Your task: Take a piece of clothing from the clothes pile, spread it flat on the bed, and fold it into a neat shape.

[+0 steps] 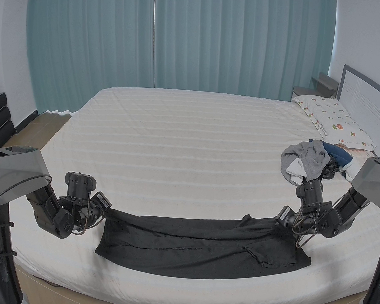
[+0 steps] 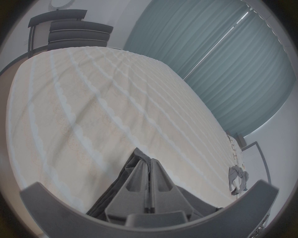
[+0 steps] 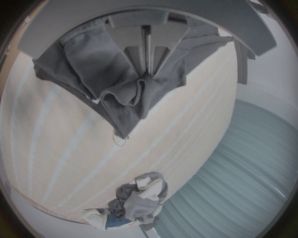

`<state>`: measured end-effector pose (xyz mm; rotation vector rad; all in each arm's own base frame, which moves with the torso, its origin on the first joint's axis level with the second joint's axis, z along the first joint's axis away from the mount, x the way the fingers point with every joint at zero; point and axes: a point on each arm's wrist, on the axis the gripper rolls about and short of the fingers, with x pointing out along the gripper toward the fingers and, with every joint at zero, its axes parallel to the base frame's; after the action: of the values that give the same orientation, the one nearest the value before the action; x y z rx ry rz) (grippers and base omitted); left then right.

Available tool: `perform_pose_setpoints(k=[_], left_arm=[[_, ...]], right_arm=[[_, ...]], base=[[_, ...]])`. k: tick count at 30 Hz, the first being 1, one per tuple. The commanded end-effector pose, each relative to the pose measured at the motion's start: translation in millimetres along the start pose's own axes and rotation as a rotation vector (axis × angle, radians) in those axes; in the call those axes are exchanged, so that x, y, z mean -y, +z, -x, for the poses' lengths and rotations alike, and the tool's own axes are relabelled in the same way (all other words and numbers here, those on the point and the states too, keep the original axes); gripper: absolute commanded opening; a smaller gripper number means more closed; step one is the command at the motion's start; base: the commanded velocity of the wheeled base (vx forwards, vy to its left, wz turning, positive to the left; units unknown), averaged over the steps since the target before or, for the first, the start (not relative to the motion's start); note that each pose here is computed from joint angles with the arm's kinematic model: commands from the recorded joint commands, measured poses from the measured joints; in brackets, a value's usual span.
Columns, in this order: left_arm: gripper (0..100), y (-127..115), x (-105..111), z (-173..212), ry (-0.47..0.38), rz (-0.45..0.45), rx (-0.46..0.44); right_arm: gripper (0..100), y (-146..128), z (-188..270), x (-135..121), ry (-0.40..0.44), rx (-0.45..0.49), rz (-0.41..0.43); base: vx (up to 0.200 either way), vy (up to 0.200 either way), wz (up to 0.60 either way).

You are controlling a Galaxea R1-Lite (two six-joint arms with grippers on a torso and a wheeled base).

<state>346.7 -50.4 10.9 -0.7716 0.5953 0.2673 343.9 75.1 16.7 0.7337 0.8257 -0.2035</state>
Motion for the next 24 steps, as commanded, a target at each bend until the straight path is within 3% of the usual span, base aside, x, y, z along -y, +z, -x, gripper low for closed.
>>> perform_pose_setpoints(k=[1, 4, 8, 11, 24], left_arm=[[0, 12, 15, -5, -0.068, 0.075, 0.056], [0, 19, 26, -6, -0.140, 0.145, 0.115], [0, 19, 23, -15, -0.175, 0.167, 0.215], [0, 13, 17, -17, -0.167, 0.155, 0.211], [0, -16, -20, -2, -0.018, -0.173, 0.108]], right_arm=[[0, 23, 0, -15, 0.077, 0.082, -0.060], [0, 33, -1, -23, 0.139, 0.163, -0.102], [0, 38, -6, -21, 0.171, 0.292, -0.111], [0, 33, -8, -14, 0.152, 0.284, -0.090], [0, -1, -12, 23, -0.002, 0.166, 0.111]], base=[[0.000, 0.000, 0.00], [0.000, 0.000, 0.00], [0.000, 0.000, 0.00], [0.000, 0.000, 0.00], [0.000, 0.000, 0.00]])
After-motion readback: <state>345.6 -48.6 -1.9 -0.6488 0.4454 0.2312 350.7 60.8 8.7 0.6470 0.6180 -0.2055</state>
